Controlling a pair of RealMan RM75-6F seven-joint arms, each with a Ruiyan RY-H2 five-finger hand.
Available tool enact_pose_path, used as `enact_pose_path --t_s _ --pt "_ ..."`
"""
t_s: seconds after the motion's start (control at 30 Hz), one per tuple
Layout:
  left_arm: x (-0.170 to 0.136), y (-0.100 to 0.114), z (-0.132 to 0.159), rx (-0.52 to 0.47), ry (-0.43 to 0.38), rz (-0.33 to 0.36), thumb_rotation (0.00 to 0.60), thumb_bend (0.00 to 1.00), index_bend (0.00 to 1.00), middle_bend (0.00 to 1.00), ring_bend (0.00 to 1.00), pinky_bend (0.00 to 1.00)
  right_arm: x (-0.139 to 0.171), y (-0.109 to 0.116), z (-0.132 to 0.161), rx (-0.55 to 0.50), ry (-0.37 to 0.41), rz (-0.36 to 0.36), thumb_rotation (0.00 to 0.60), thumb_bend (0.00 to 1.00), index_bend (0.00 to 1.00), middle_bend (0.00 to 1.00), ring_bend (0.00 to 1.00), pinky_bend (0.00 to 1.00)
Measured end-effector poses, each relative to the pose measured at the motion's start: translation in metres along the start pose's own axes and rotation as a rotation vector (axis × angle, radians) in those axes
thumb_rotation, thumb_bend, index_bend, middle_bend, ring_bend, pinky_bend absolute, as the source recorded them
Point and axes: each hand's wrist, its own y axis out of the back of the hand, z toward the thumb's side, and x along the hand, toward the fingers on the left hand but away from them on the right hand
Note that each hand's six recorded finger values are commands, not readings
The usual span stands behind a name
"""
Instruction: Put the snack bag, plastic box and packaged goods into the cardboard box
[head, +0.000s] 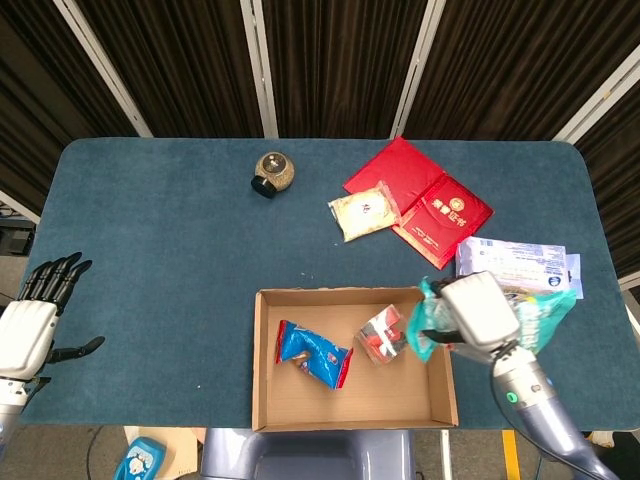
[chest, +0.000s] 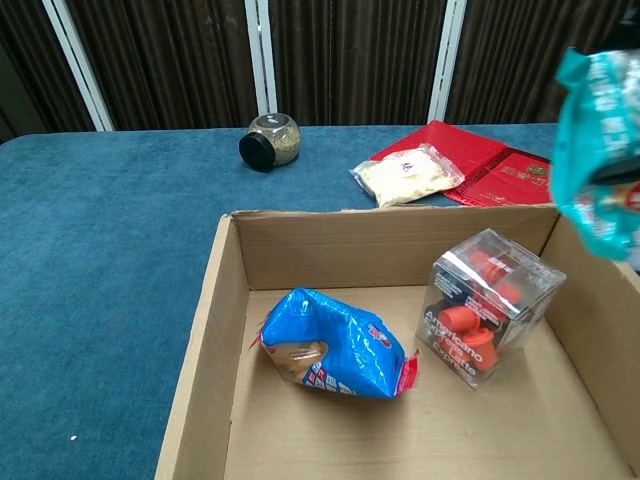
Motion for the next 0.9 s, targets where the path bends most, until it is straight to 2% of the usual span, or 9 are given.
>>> enact_pose_path --t_s 0.23,0.33,0.43,0.5,0.6,0.67,0.77,0.9 --pt "0.001 0.0 -0.003 -0.006 0.008 0.0 0.6 0.04 0.07 0.0 0.0 0.0 -0.01 -0.007 0.056 -0.064 0.098 0.013 0.6 0.14 0.75 0.73 0.73 0.82" --pt "0.001 0.0 -0.005 -0.009 0.012 -0.001 0.6 0.04 0.07 0.0 0.0 0.0 -0.013 -0.014 0.078 -0.085 0.125 0.03 0.6 0.14 0.69 0.68 0.68 0.78" --pt "0.001 -0.001 -0.007 -0.009 0.016 -0.005 0.6 0.04 0.07 0.0 0.0 0.0 -0.015 -0.021 0.095 -0.1 0.136 0.051 0.6 0.13 0.5 0.5 0.52 0.57" --pt "0.001 -0.001 -0.008 -0.01 0.019 -0.008 0.6 0.04 0.07 0.0 0.0 0.0 -0.016 -0.026 0.102 -0.101 0.13 0.073 0.6 0.1 0.3 0.3 0.32 0.37" --pt "0.003 -0.003 -0.011 -0.011 0.027 -0.012 0.6 0.04 0.07 0.0 0.0 0.0 -0.018 -0.037 0.108 -0.086 0.106 0.124 0.6 0.07 0.09 0.08 0.09 0.23" --pt "0.004 -0.004 -0.012 -0.011 0.031 -0.014 0.6 0.04 0.07 0.0 0.0 0.0 -0.02 -0.042 0.111 -0.078 0.09 0.153 0.6 0.06 0.03 0.01 0.02 0.18" --pt "0.004 -0.004 -0.014 -0.012 0.034 -0.01 0.6 0.04 0.07 0.0 0.0 0.0 -0.023 -0.044 0.118 -0.073 0.064 0.182 0.6 0.06 0.01 0.0 0.0 0.14" --pt "0.005 -0.005 -0.015 -0.015 0.039 -0.015 0.6 0.04 0.07 0.0 0.0 0.0 -0.027 -0.027 0.125 -0.073 0.046 0.135 0.6 0.06 0.01 0.0 0.0 0.14"
